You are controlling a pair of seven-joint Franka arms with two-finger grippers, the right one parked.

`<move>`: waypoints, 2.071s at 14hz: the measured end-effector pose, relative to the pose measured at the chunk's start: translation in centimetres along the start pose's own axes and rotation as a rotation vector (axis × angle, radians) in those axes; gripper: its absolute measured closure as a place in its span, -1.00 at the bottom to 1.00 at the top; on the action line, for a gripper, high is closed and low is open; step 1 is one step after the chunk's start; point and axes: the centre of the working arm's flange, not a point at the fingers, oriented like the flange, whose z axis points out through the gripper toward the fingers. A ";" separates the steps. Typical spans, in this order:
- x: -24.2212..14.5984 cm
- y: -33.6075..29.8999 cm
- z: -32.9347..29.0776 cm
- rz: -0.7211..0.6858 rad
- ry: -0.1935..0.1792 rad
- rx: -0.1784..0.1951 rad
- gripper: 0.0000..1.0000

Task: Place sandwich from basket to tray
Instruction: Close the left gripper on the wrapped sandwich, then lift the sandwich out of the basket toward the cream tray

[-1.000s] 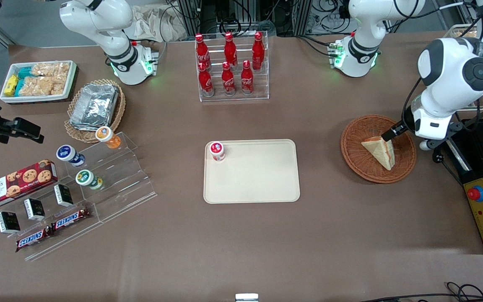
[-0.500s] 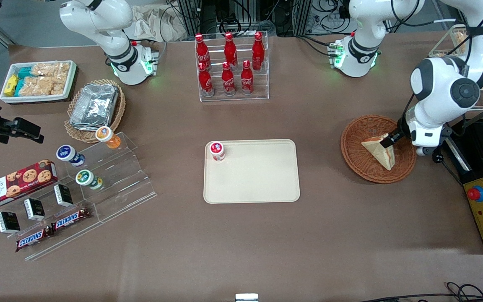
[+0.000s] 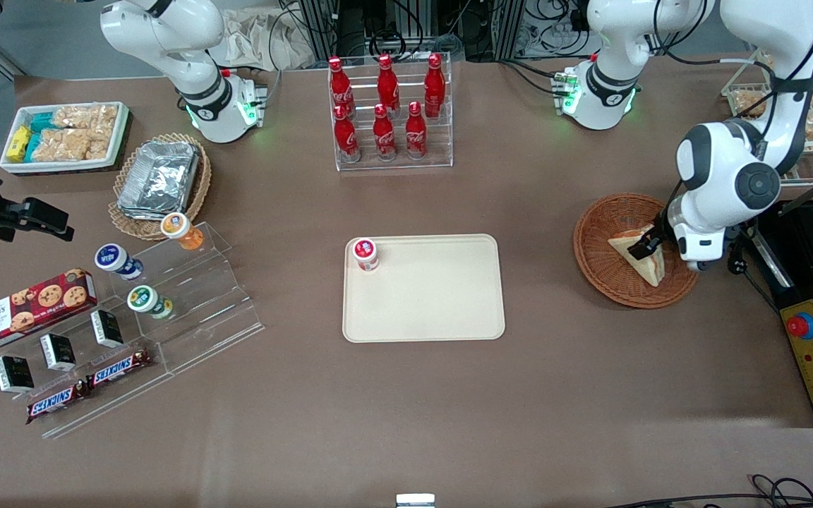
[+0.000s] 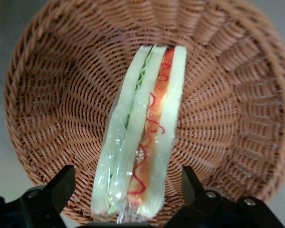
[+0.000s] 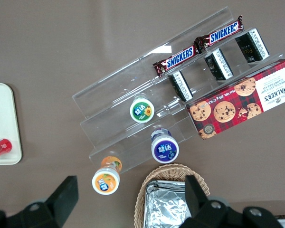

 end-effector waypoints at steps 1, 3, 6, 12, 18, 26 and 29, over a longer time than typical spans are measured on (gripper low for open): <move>0.1 0.1 0.8 -0.001 -0.007 0.007 -1.00; 0.3 0.2 1.8 -0.001 -0.012 0.011 -0.97; 0.6 0.5 1.8 -0.004 -0.002 -0.001 -0.81; 0.7 1.2 1.0 -0.020 0.017 -0.021 0.22; 0.5 1.9 -6.4 -0.040 -0.007 0.008 0.22; -0.9 6.5 -21.8 0.031 0.022 -0.009 0.21; -4.1 9.5 -22.7 0.138 0.059 -0.006 0.22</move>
